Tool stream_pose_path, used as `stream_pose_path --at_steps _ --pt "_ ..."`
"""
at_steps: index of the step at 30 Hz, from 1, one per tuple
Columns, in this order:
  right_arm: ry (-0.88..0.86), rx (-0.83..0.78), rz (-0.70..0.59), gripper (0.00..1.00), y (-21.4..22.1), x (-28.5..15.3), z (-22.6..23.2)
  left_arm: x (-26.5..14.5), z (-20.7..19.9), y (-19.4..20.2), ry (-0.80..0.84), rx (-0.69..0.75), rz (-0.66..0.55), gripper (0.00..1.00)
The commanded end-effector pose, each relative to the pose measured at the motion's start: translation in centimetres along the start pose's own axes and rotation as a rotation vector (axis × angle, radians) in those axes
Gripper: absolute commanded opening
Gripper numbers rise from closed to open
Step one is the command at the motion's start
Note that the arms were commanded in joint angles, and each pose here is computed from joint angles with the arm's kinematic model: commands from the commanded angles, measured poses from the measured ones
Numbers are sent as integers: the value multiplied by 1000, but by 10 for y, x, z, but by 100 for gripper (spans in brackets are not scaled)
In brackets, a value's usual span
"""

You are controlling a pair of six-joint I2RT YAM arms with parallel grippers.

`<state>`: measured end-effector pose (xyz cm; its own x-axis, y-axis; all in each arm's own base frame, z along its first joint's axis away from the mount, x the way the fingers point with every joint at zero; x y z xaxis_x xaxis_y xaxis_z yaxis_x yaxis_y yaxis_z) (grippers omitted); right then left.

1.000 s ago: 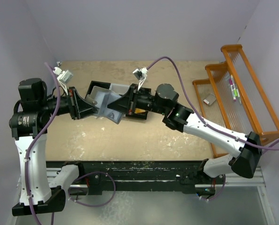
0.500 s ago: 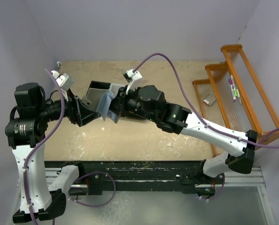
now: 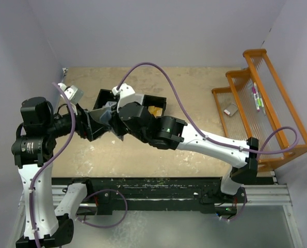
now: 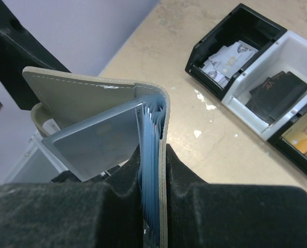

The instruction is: Take the credit cards out of the card holder

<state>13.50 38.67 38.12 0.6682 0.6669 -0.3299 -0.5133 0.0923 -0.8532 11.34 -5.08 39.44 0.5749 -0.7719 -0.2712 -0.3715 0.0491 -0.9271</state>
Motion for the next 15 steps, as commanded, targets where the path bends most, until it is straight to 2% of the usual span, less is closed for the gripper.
stream_pose_path --at_steps 1,6,11,15 --pt "-1 21 -103 0 -27 -21 1 -4 6 -1 -116 110 -13 71" --pt "-125 16 -73 0 -20 -34 -1 -9 5 4 -142 160 22 60" --pt "-239 43 -103 0 -19 -47 -2 -11 6 3 -165 162 31 41" --pt "-332 35 -115 0 -19 -57 -5 -10 3 0 -119 139 33 32"
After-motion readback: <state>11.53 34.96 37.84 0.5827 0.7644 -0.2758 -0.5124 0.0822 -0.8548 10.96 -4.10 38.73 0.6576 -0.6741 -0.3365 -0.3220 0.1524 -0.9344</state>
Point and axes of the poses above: each gripper's point midway between its finger pads, its own x axis out along the fingers, its own z axis along the line the jaws close on, y = z × x, the point moved 10 cm from there along -x, back along the fingers, and after that the axes turned 8 degrees about x, right-handed, at the moved point
